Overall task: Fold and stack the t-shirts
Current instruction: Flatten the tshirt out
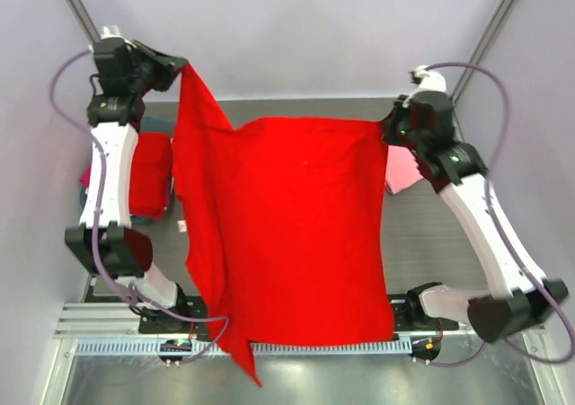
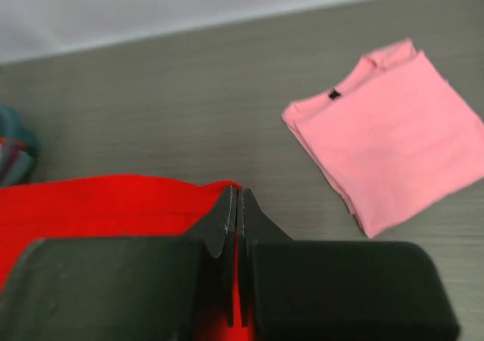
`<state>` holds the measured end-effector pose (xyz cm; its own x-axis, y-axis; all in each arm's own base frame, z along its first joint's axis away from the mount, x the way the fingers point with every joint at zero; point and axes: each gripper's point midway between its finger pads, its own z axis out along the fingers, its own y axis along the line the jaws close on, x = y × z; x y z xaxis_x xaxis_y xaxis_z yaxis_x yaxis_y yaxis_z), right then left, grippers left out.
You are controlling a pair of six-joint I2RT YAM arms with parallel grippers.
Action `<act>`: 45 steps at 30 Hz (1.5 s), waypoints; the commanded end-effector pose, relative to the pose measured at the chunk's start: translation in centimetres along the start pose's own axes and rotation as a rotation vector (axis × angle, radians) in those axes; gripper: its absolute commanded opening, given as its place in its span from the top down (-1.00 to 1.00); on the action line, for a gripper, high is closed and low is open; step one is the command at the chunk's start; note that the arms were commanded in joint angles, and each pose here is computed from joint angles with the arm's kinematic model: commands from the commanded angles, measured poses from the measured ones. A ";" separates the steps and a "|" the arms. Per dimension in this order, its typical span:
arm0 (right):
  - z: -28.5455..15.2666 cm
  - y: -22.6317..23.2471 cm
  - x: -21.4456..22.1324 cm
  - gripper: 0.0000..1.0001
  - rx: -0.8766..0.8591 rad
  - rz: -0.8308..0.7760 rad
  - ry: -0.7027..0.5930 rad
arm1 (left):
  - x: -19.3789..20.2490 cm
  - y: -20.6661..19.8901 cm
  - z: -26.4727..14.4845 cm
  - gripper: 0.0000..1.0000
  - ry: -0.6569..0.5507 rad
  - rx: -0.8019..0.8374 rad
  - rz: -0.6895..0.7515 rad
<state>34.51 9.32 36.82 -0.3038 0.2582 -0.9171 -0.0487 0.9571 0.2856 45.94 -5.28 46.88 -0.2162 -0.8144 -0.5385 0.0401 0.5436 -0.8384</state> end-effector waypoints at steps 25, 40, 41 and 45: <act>8.5 -0.1 3.2 0.98 -0.034 0.066 0.072 | 2.3 0.1 1.7 1.00 0.011 0.259 0.022; 6.0 -6.7 25.5 0.98 0.091 0.134 0.495 | 11.6 14.5 -13.8 1.00 -0.017 -0.141 0.107; 5.7 -6.9 26.0 0.98 0.094 0.139 0.506 | 12.1 15.0 -14.3 0.99 -0.015 -0.151 0.105; 4.4 -7.4 26.8 0.98 0.115 0.159 0.506 | 14.6 17.3 -16.4 1.00 0.034 -0.193 0.095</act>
<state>30.26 9.57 6.61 -0.7840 0.2844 -0.5518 0.1339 0.9454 0.2971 28.18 -4.97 31.55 -0.1638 -0.7608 -0.6280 0.0203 0.6339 -0.7732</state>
